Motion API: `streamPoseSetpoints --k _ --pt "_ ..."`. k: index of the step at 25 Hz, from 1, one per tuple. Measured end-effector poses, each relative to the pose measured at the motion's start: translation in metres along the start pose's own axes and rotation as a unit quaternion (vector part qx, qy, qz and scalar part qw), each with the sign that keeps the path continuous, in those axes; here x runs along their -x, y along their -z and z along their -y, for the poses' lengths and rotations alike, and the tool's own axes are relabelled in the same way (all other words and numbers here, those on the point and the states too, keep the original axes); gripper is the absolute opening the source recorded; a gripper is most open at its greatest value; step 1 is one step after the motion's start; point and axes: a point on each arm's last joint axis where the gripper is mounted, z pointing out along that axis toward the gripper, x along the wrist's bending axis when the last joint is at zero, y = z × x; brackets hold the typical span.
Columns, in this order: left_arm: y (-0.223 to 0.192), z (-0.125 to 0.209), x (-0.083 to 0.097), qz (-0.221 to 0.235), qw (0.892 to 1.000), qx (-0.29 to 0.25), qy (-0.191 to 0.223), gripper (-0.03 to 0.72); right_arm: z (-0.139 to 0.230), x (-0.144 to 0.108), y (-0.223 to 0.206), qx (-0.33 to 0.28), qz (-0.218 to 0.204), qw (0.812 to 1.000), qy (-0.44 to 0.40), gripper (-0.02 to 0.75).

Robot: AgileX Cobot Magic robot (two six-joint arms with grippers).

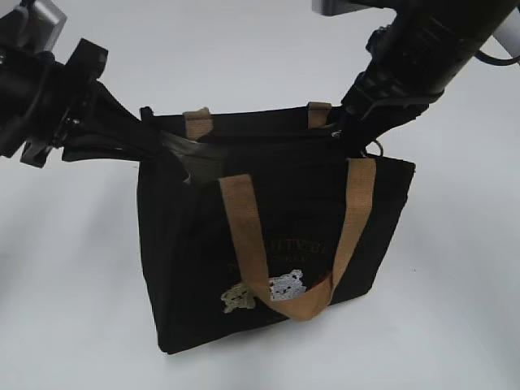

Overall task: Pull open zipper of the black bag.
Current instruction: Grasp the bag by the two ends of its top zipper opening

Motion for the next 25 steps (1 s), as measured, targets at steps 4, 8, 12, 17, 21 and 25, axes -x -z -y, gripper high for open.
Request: streamPoseSetpoints --k 4,8,12,17,21,25 --pt "0.000 0.000 0.000 -0.003 1.000 -0.002 -0.003 0.004 0.009 0.016 0.007 -0.014 0.007 1.000 -0.024 -0.001" --pt "0.001 -0.001 -0.003 -0.013 1.000 0.003 -0.007 0.004 0.012 0.019 0.013 -0.009 -0.008 1.000 -0.010 -0.001" --pt "0.004 -0.003 -0.005 -0.023 1.000 0.004 -0.014 0.003 0.013 0.018 0.015 -0.011 -0.019 1.000 -0.003 -0.001" --pt "0.015 -0.014 -0.004 -0.025 0.999 0.015 -0.025 0.003 0.020 0.034 0.020 -0.009 -0.013 0.999 -0.037 -0.001" --pt "0.018 -0.017 -0.004 -0.026 0.999 0.018 -0.030 0.003 0.022 0.038 0.022 -0.005 -0.019 0.998 -0.052 0.000" --pt "0.018 -0.015 -0.003 -0.023 0.999 0.009 -0.030 0.047 0.018 0.033 0.022 0.013 -0.048 0.997 -0.065 0.115"
